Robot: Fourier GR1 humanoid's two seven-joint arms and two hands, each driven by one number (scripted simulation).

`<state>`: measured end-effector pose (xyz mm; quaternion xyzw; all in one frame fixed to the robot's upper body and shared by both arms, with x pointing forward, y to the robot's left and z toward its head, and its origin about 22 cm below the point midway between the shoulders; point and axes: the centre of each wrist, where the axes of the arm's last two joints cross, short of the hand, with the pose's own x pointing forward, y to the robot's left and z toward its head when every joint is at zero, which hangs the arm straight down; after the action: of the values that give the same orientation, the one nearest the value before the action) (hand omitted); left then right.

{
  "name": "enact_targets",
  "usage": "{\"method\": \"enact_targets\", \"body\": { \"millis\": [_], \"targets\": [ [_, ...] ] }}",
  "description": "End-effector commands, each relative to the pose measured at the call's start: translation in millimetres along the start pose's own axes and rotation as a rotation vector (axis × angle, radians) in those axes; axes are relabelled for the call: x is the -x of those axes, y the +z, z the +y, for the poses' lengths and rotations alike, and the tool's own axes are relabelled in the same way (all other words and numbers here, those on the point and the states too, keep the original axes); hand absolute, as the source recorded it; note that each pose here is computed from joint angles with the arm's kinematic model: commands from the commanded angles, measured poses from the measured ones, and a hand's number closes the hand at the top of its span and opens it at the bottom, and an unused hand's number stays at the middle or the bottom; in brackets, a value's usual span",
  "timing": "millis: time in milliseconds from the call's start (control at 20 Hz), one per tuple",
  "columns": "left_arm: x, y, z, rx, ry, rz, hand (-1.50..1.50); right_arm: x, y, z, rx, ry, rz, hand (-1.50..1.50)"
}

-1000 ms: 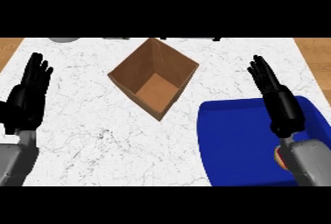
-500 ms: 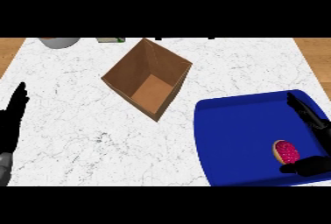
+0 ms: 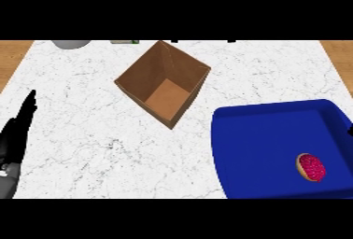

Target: Pick the cupcake from the tray and place it in the cardboard box

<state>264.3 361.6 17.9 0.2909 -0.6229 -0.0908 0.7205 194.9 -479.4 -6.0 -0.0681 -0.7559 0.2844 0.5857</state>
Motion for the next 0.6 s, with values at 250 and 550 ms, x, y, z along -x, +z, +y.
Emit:
{"method": "enact_targets", "body": {
  "millis": [250,550],
  "targets": [
    [-0.6,3.5,-12.3,0.027,-0.010,0.005,0.00,-26.4,-30.1,-46.7,-0.353,0.353,0.019,-1.50],
    [-2.6,-5.8,-2.0,0.025,-0.006,-0.009,0.00,-35.9,-64.0,-37.0,-0.536,0.510,0.143,-1.50]
  ]
}}
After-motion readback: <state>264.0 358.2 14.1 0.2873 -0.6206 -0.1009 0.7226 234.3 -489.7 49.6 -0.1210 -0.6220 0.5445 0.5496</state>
